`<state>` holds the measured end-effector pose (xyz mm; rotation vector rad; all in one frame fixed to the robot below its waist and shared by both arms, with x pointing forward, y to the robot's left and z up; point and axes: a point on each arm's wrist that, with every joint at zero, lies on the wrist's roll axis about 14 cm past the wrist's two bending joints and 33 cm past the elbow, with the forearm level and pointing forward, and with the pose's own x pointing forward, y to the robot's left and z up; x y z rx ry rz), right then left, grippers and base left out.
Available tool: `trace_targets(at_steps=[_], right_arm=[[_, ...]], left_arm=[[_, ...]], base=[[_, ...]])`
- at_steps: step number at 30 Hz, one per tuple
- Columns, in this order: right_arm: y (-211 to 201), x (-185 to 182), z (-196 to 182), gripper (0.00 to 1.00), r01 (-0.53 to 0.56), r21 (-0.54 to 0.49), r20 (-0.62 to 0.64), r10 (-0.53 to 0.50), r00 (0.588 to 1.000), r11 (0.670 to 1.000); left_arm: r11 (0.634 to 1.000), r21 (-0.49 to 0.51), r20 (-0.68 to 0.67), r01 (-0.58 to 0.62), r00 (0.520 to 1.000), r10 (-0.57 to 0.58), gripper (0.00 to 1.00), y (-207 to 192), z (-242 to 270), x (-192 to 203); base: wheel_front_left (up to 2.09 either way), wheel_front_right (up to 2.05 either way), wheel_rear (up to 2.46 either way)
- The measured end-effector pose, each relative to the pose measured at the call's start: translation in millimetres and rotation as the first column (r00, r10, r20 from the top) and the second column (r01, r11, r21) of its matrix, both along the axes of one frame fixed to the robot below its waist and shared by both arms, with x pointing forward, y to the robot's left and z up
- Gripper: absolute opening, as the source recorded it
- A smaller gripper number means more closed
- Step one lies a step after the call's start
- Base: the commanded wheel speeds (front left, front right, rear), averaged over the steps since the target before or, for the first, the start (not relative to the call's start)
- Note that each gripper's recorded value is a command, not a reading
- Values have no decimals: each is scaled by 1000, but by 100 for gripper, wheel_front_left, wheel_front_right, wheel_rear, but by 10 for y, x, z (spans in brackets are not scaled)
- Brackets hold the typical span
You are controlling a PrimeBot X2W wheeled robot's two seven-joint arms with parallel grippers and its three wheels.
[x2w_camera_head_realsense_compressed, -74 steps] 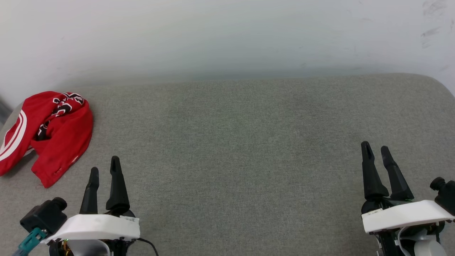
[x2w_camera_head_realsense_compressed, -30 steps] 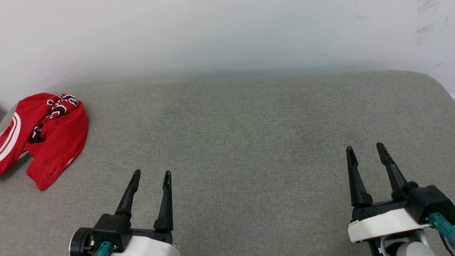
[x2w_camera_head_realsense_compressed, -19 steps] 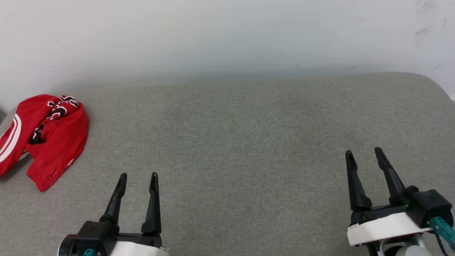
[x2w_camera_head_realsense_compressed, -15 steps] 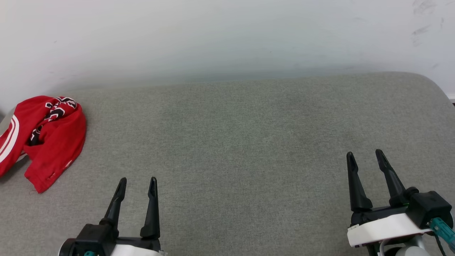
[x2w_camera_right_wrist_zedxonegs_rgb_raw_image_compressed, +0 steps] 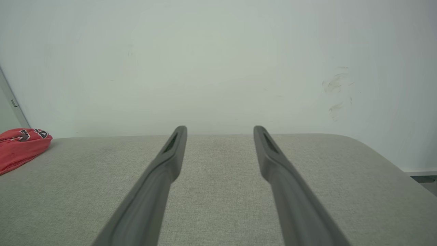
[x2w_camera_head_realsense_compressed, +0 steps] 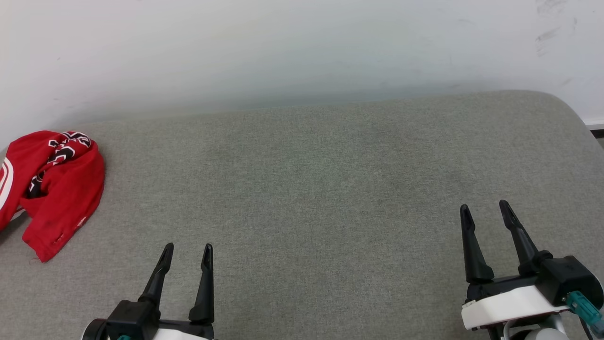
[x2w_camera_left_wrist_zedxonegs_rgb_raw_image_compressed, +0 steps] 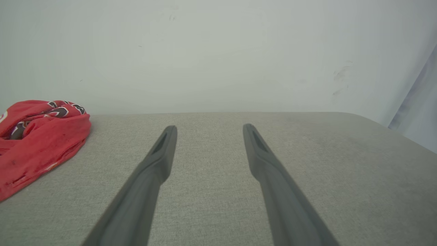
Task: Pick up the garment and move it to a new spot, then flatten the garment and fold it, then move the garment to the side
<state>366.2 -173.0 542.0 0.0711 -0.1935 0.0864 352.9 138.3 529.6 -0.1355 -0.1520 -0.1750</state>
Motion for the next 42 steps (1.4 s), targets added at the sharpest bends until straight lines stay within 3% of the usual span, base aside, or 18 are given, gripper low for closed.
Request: trace_targets(at_steps=[10,21,29,42], right_arm=[[73,37,-4,100,-23,11,-1,23,1000,1000],[537,112,-58,100,-161,16,-17,161,987,987],[1002,145,-75,100,-295,21,-22,296,955,955],[1675,109,-73,100,-479,30,-26,480,877,877]], left_arm=[[1000,0,4,-18,1000,18,100,72,11,-17],[989,16,0,-145,989,145,100,472,-5,-244],[961,29,7,-275,962,275,100,856,7,-521],[897,45,1,-439,898,440,100,1280,-35,-1047]], base=[[0,0,0],[0,0,0],[0,0,0],[0,0,0]])
